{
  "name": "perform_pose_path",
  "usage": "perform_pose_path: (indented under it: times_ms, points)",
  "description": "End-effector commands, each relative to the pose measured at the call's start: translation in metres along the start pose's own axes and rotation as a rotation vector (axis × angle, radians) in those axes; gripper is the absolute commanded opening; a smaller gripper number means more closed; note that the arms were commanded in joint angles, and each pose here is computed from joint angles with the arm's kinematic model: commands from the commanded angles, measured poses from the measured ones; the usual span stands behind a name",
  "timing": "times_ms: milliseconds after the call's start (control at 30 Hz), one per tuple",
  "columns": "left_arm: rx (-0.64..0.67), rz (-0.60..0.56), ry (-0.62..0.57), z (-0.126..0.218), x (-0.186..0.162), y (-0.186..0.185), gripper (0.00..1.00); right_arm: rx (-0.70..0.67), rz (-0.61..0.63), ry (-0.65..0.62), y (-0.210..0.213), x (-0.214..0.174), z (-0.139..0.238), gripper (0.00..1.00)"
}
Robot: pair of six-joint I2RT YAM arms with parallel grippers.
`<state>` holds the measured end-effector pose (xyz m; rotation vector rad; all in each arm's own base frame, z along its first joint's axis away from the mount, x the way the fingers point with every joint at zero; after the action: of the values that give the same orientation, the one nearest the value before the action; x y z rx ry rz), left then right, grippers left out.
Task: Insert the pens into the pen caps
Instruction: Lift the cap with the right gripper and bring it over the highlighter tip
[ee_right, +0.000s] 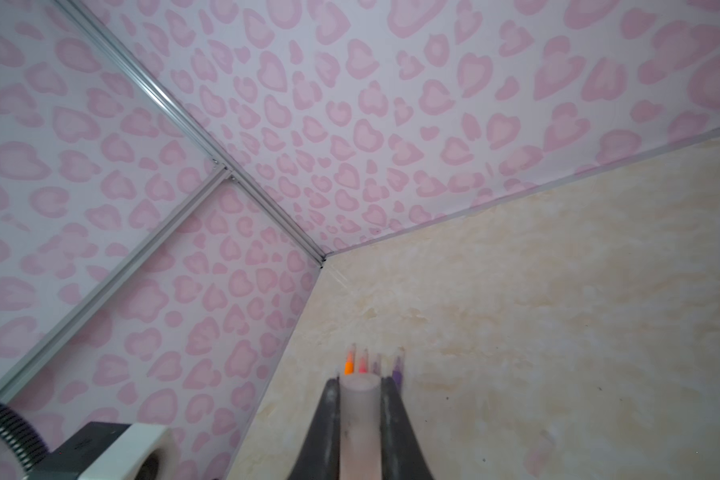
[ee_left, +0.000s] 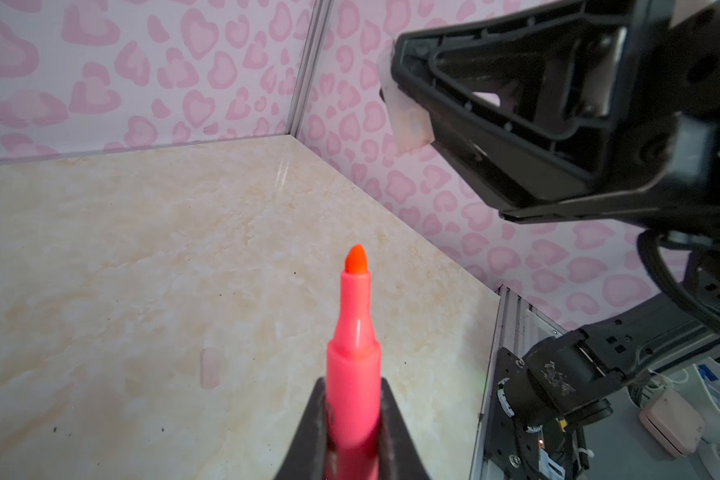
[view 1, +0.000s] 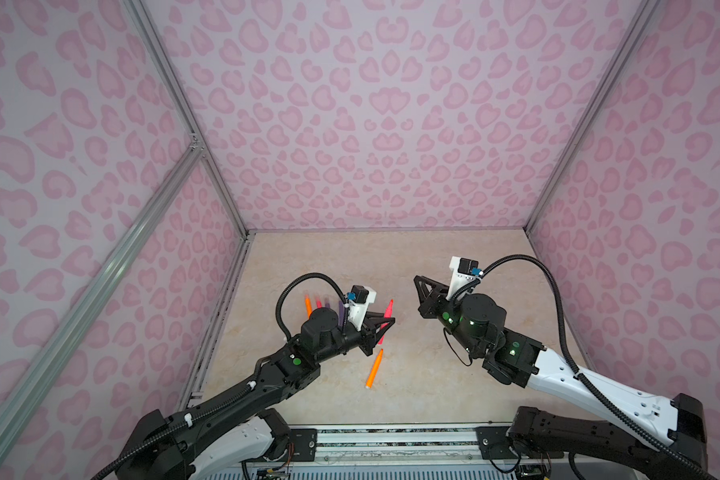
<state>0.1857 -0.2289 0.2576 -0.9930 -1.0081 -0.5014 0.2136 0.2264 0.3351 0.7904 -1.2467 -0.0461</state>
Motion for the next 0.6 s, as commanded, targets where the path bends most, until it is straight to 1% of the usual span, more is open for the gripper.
perform_pose_path:
  times_ms: [0,67,167,267,400,567]
  points:
    - [-0.044,-0.039,-0.051,0.003,0.009,-0.008,0.03,0.137,-0.033,-0.02,0.021,0.004,-0.003,0.02]
    - [-0.046,-0.041,-0.055,0.005,0.01,-0.009,0.03,0.187,-0.037,-0.017,0.031,-0.002,-0.004,0.02]
    - [-0.025,-0.045,-0.062,0.006,0.01,-0.008,0.03,0.217,-0.021,-0.01,0.044,-0.011,-0.005,0.03]
    - [-0.016,-0.041,-0.065,0.007,0.009,-0.006,0.03,0.196,0.024,-0.01,0.052,-0.017,-0.004,0.03]
    - [-0.014,-0.04,-0.067,0.007,0.01,-0.007,0.03,0.159,0.02,-0.007,0.045,-0.026,-0.006,0.01]
    - [-0.009,-0.036,-0.071,0.008,0.009,-0.006,0.03,0.111,0.041,-0.023,0.037,-0.026,-0.004,0.02]
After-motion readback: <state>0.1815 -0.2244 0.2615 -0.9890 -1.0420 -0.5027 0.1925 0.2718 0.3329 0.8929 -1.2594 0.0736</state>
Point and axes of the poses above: each gripper's point midway between its finger pads, its own z axis back along the fingers, its own y axis along the line the jaws close on, x = y × z, the point moved 7 cm from there along z, back along the fingers, and after that the axes turned 5 degrees about z, right-handed, at the moved point
